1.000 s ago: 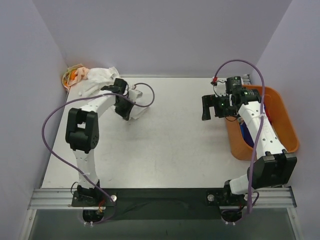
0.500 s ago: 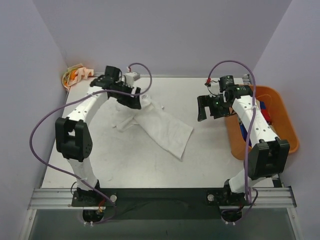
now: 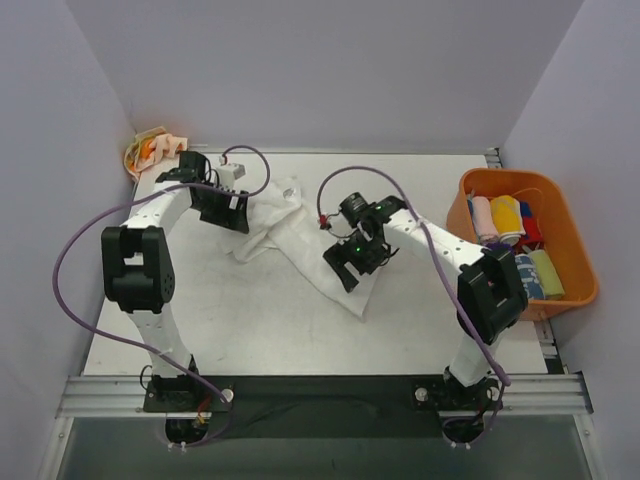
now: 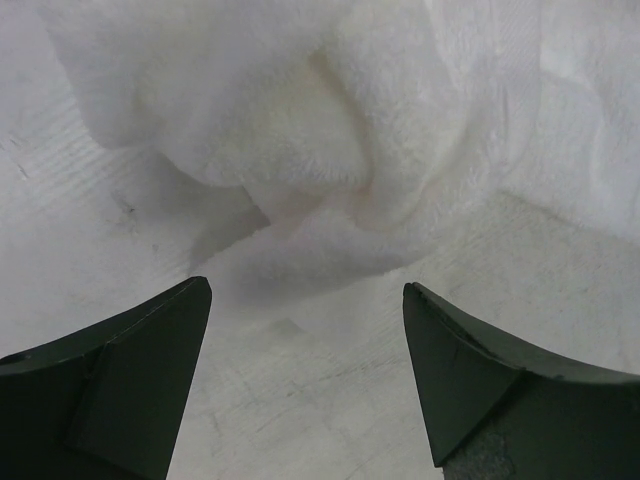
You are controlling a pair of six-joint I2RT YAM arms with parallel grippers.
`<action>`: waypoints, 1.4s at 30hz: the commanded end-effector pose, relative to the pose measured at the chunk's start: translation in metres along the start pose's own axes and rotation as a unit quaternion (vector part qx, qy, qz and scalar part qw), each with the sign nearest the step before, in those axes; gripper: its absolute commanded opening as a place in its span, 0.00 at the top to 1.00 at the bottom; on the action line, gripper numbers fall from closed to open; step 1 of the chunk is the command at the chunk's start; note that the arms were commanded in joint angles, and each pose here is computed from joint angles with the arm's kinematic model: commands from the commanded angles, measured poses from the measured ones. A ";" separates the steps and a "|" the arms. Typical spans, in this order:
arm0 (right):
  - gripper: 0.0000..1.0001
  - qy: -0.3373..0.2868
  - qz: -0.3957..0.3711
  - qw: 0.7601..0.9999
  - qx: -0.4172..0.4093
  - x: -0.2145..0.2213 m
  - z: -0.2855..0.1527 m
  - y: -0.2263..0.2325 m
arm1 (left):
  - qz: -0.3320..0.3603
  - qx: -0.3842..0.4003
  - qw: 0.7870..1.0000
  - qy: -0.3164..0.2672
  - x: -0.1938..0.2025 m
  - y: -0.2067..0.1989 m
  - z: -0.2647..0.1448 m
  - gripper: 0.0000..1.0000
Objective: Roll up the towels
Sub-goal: Move the towel to the center of the board, then flatten the towel
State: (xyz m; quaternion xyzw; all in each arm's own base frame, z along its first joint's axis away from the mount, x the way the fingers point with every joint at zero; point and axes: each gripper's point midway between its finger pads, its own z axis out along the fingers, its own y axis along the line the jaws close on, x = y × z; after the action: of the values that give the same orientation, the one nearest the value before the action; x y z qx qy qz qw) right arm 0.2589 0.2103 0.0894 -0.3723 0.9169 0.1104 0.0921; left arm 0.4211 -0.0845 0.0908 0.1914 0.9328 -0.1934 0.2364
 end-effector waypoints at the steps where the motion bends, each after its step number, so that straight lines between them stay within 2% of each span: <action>1: 0.23 0.044 -0.051 0.997 0.025 0.016 0.023 0.010 | 0.032 0.022 0.999 -0.006 0.008 -0.002 0.009 0.11; 6: 0.19 0.078 -0.081 0.992 0.061 0.029 0.050 0.008 | 0.029 -0.002 0.999 0.034 0.037 0.016 0.028 0.22; 7: 0.20 0.083 -0.086 0.990 0.068 0.030 0.056 0.007 | 0.028 -0.006 0.999 0.036 0.039 0.019 0.029 0.34; 8: 0.20 0.088 -0.090 0.989 0.074 0.031 0.058 0.006 | 0.026 -0.006 0.999 0.037 0.042 0.019 0.029 0.40; 10: 0.26 0.098 -0.094 0.987 0.088 0.033 0.063 0.003 | 0.018 -0.007 0.999 0.030 0.041 0.021 0.023 0.55; 11: 0.29 0.102 -0.096 0.986 0.092 0.035 0.064 0.002 | 0.014 -0.006 0.999 0.029 0.044 0.021 0.020 0.66; 13: 0.41 0.109 -0.099 0.983 0.107 0.038 0.067 -0.003 | 0.018 -0.002 1.000 0.014 0.037 0.015 0.010 0.73; 14: 0.46 0.111 -0.097 0.983 0.109 0.040 0.069 -0.005 | -0.001 -0.011 1.000 0.007 0.041 0.029 0.000 0.81; 16: 0.73 0.114 -0.097 0.978 0.142 0.043 0.067 -0.020 | -0.010 -0.011 1.000 0.000 0.041 0.030 -0.014 0.88; 17: 0.90 0.116 -0.089 0.978 0.148 0.045 0.066 -0.026 | -0.019 -0.014 1.000 -0.004 0.043 0.036 -0.021 0.94; 18: 1.00 0.116 -0.083 0.978 0.154 0.047 0.064 -0.030 | -0.021 -0.017 1.000 -0.009 0.043 0.040 -0.029 0.97; 20: 1.00 0.107 -0.074 0.980 0.150 0.050 0.054 -0.032 | -0.040 -0.018 0.999 -0.009 0.049 0.049 -0.043 1.00; 23: 1.00 0.072 -0.060 0.985 0.148 0.053 0.027 -0.037 | -0.046 -0.025 0.999 -0.010 0.055 0.057 -0.064 1.00; 26: 1.00 0.041 -0.038 0.986 0.158 0.061 -0.002 -0.054 | -0.063 -0.055 0.996 -0.019 0.065 0.085 -0.091 1.00; 33: 1.00 0.077 -0.020 0.987 0.141 0.095 -0.001 -0.077 | -0.119 -0.133 0.984 0.019 0.101 0.148 -0.108 1.00; 36: 1.00 0.072 -0.023 0.992 0.104 0.091 0.005 -0.062 | -0.129 -0.139 0.981 0.032 0.111 0.155 -0.108 0.83; 37: 1.00 0.075 -0.024 0.992 0.101 0.090 0.007 -0.061 | -0.129 -0.127 0.983 0.028 0.110 0.152 -0.106 0.74; 38: 1.00 0.075 -0.026 0.992 0.100 0.087 0.008 -0.060 | -0.126 -0.116 0.985 0.023 0.108 0.147 -0.106 0.58; 41: 1.00 0.068 -0.022 0.993 0.092 0.079 0.008 -0.058 | -0.094 -0.066 0.993 -0.010 0.091 0.122 -0.109 0.34; 42: 1.00 0.071 -0.023 0.994 0.086 0.080 0.008 -0.055 | -0.078 -0.050 0.995 -0.021 0.084 0.114 -0.110 0.32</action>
State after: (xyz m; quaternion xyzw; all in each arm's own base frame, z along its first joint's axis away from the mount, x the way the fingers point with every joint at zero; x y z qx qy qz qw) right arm 0.2485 0.1168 0.0460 -0.3836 0.9200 -0.0137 0.0789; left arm 0.3527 0.1080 0.0726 0.0487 0.9701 -0.1297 0.1995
